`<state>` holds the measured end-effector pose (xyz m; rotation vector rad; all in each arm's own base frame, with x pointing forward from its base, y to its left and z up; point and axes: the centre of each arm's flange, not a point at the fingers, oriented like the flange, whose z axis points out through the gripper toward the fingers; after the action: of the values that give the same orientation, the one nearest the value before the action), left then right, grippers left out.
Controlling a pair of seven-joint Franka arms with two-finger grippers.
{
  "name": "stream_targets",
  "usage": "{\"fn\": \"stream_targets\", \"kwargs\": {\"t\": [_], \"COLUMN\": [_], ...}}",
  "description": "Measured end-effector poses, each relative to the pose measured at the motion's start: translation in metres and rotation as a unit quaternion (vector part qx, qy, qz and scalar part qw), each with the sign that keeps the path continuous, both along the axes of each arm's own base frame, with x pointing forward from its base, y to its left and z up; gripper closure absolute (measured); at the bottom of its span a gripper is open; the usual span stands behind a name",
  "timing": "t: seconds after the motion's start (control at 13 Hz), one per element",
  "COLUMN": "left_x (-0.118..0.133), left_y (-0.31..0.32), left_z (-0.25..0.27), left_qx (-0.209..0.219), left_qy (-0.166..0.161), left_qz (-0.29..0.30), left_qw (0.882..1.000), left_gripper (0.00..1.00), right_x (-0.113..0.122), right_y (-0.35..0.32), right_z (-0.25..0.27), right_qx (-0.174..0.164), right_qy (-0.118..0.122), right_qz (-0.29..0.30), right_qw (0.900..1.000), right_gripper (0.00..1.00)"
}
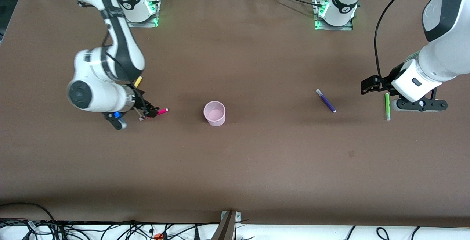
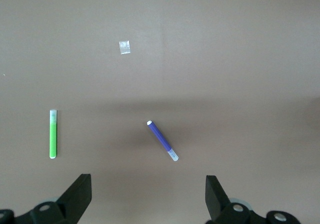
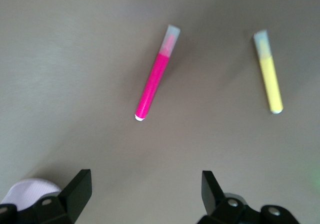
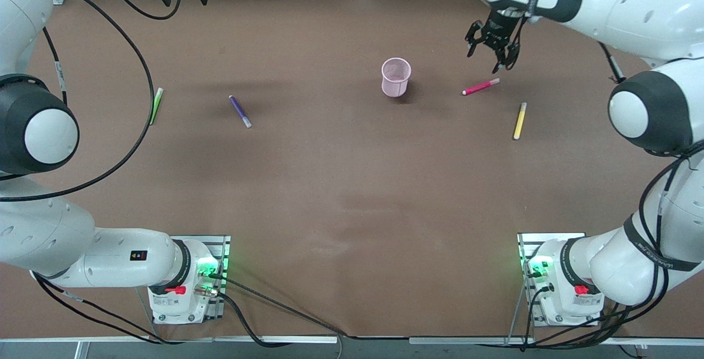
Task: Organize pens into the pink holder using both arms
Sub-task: 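Reach the right gripper down to the pink marker and grasp it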
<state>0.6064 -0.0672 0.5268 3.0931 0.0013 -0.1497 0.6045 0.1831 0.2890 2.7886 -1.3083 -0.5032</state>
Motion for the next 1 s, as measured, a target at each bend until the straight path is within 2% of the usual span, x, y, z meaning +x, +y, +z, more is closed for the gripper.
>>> {"fn": "stream_targets", "kwargs": {"t": [0.15,0.31,0.54,0.85,0.92,1.0], "left_x": [0.000,0.000,0.002,0.007,0.007,0.007], "left_y": [0.000,0.000,-0.003,-0.001,0.001,0.001], "left_z": [0.000,-0.001,-0.008,-0.024,-0.023,-0.023], "left_qx": [0.000,0.000,0.000,0.000,0.000,0.000], "left_qy": [0.000,0.000,0.007,0.018,0.018,0.018], "left_qz": [0.000,0.000,-0.003,0.001,0.003,0.005], "left_qw": [1.000,1.000,1.000,1.000,1.000,1.000], "left_gripper": [0.00,0.00,0.00,0.00,0.00,0.00], "right_x": [-0.004,-0.006,-0.004,0.000,0.001,0.000], "right_y": [0.002,-0.003,-0.004,-0.001,-0.001,0.000], "right_z": [-0.037,-0.068,-0.094,-0.094,-0.095,-0.098], "right_qx": [0.000,-0.005,-0.008,-0.008,-0.008,-0.010], "right_qy": [0.028,0.044,0.040,0.019,0.016,0.013], "right_qz": [-0.027,-0.039,-0.050,-0.053,-0.054,-0.053], "right_qw": [0.999,0.998,0.998,0.998,0.998,0.998], "right_gripper": [0.05,0.06,0.13,0.17,0.24,0.25]}}
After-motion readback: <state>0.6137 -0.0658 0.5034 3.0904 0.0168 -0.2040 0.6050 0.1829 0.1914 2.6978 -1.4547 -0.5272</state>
